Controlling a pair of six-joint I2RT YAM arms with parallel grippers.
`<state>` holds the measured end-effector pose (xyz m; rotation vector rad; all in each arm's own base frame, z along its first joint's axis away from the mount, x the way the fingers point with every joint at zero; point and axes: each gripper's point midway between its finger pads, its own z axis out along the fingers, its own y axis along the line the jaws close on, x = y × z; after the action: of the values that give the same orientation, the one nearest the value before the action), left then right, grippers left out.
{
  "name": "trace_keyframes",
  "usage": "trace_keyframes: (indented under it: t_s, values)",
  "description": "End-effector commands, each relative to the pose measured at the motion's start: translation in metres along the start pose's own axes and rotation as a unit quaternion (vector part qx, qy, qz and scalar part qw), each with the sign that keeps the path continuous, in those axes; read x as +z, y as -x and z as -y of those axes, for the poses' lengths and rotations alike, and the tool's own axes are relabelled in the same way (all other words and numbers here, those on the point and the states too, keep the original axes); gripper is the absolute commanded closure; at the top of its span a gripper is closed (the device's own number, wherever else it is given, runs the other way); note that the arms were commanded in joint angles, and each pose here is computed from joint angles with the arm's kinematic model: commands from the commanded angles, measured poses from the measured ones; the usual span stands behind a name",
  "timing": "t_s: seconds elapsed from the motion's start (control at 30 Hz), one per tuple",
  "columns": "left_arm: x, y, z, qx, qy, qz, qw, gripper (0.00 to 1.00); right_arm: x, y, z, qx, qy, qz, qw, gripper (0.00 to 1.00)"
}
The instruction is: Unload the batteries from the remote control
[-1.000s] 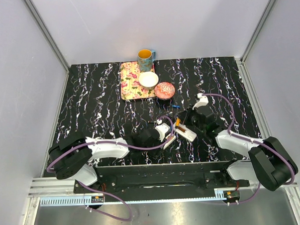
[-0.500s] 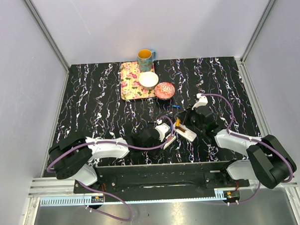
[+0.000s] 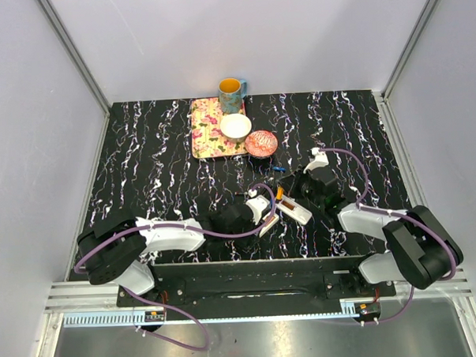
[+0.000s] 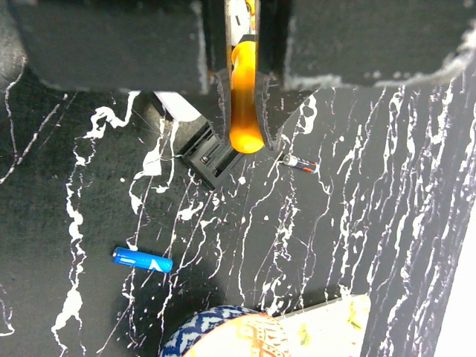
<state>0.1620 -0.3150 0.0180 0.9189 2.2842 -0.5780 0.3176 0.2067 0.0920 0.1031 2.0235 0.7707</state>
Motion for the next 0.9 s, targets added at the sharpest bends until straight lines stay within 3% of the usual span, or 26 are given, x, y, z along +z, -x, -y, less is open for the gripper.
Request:
trace_keyframes:
  t_s: [0.0, 0.5, 0.87]
  values:
    - [0.005, -0.024, 0.006, -0.006, -0.015, -0.044, 0.999, 1.00, -0.002, -0.010, -0.034, 0.068, 0.083, -0.021, 0.994, 1.00]
    - [0.007, -0.022, 0.006, -0.007, -0.015, -0.041, 0.999, 1.00, -0.006, -0.016, -0.053, 0.110, 0.126, -0.047, 0.985, 1.00]
    - [0.006, -0.025, 0.009, -0.002, -0.026, -0.046, 0.999, 1.00, -0.006, 0.033, -0.018, 0.004, 0.026, 0.041, 0.999, 1.00]
